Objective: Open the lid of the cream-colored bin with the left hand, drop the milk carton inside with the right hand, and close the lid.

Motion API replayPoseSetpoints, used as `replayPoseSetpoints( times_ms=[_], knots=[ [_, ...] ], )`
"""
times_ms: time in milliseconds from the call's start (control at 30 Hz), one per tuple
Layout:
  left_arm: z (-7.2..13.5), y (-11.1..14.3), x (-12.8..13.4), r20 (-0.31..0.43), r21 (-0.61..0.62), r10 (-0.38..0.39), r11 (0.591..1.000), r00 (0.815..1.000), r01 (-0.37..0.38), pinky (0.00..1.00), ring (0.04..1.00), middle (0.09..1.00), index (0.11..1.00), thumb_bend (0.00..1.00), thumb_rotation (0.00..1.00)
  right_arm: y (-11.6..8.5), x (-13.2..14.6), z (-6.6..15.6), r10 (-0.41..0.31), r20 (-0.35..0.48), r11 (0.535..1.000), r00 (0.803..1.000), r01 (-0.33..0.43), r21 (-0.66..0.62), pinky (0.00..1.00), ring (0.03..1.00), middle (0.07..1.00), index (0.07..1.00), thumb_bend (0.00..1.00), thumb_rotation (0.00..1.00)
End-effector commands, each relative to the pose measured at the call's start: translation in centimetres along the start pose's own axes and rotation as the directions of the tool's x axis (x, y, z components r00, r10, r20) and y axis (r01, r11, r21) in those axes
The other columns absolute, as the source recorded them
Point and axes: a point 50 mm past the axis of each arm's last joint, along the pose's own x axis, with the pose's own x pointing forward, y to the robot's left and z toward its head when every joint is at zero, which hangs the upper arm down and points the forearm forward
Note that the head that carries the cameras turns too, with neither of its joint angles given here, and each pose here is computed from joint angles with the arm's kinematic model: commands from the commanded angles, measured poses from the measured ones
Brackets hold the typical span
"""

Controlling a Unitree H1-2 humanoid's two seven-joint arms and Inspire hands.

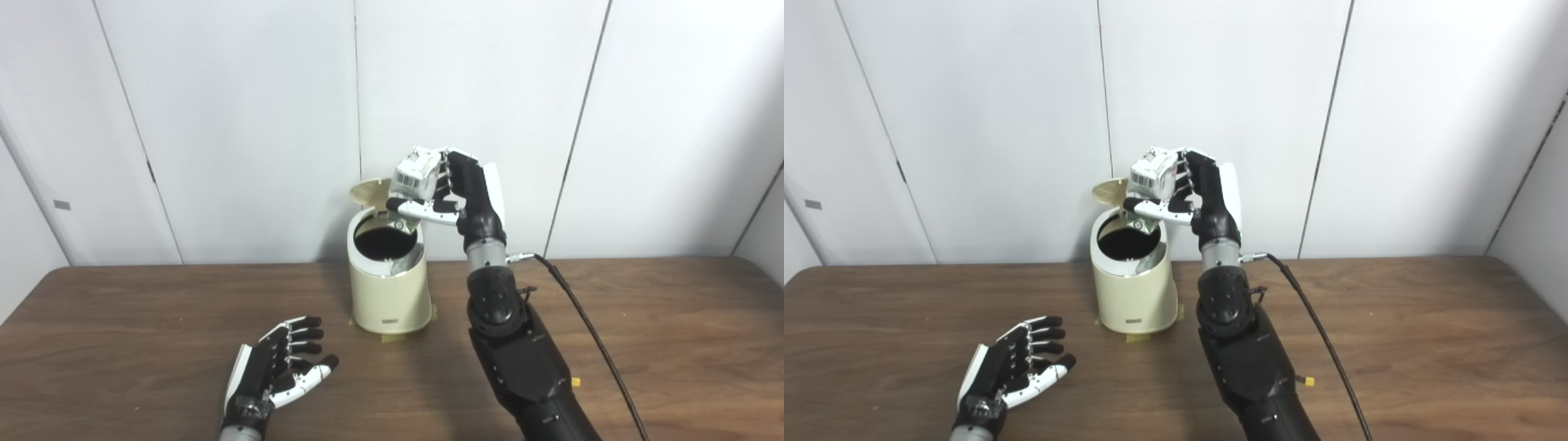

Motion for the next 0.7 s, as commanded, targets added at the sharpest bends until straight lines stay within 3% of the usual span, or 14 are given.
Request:
replayPoseSetpoints(
  times_ms=[0,300,667],
  knots=[
    [1.0,0.3,0.9,0.045,0.013,0.007,1.0,0.999,-0.008,0.57,0.653,0.703,0.722,0.63,0.09,-0.6,2.0,3.7,-0.029,0.132,0.999,0.991,0.025,0.031,0.28,0.335,0.457,0.501,0.53,0.0],
    [0.8,0.5,1.2,0.048,0.021,-0.001,1.0,0.999,0.0,0.57,0.656,0.71,0.723,0.63,0.1,-1.6,0.7,4.7,-0.002,0.185,0.999,0.983,-0.004,0.033,0.29,0.339,0.465,0.494,0.53,0.0],
    [0.8,0.7,1.2,0.037,0.025,-0.001,1.0,0.999,0.0,0.58,0.659,0.709,0.725,0.63,0.1,-2.1,-1.1,4.3,0.019,0.16,0.999,0.987,-0.025,0.033,0.28,0.332,0.465,0.494,0.53,0.0]
  ],
)
